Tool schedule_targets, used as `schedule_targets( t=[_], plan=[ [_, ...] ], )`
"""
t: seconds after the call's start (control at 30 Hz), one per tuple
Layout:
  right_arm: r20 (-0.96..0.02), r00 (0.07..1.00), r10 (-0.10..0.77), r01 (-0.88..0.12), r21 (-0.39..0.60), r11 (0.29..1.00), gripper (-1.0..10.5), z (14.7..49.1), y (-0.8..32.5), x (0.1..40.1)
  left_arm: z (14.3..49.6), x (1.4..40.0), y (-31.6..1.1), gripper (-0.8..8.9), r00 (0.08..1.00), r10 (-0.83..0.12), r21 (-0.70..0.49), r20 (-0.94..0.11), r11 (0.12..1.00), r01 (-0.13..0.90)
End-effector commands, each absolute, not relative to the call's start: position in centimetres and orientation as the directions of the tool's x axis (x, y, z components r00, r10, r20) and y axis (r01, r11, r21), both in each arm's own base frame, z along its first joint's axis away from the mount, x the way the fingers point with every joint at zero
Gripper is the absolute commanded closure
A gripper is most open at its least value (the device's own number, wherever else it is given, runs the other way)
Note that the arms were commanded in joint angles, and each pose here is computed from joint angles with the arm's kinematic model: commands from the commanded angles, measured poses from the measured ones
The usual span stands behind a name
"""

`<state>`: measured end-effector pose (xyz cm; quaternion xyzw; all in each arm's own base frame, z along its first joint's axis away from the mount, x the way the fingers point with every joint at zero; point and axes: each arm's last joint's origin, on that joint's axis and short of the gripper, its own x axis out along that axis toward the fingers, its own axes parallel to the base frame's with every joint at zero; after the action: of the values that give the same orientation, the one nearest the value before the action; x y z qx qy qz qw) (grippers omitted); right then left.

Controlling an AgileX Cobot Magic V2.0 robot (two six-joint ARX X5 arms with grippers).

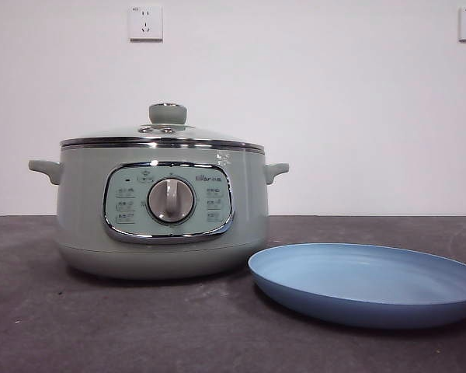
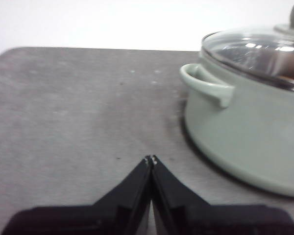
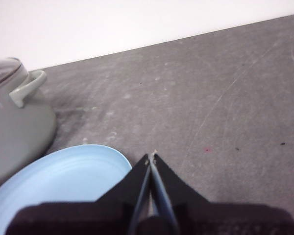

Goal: Take the potato out from the steamer,put the potato on the plate,close the lid

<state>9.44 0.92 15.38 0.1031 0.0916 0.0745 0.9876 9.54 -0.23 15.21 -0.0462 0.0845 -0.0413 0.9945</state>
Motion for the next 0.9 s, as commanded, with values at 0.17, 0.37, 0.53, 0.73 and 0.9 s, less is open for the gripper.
schedule_targets(
  t=[0.17, 0.37, 0.53, 0.73, 0.9],
  plan=[
    [-0.175, 0.97, 0.17, -0.093, 0.38, 0.921, 9.5, 15.0, 0.9, 9.5, 14.8, 9.6, -0.3, 8.17, 0.976, -0.137, -0.277, -0.17, 0.957, 0.086],
    [-0.136, 0.964, 0.227, -0.135, 0.482, 0.866, 9.6, 16.3, 1.1, 9.3, 15.5, 9.4, -0.6, 8.22, 0.965, -0.209, -0.37, -0.157, 0.919, 0.139],
    [-0.091, 0.963, 0.254, -0.172, 0.516, 0.839, 9.6, 18.8, 1.1, 8.8, 18.7, 8.7, -0.7, 8.21, 0.962, -0.259, -0.364, -0.09, 0.907, 0.21],
    [-0.082, 0.941, 0.327, -0.241, 0.515, 0.823, 9.6, 22.8, 1.3, 8.5, 23.1, 8.1, -0.8, 8.22, 0.95, -0.296, -0.361, -0.104, 0.901, 0.241],
    [-0.141, 0.889, 0.437, -0.328, 0.47, 0.82, 9.6, 26.7, 1.7, 8.7, 26.4, 8.6, -1.1, 8.22, 0.902, -0.397, -0.342, -0.17, 0.882, 0.324]
  ],
)
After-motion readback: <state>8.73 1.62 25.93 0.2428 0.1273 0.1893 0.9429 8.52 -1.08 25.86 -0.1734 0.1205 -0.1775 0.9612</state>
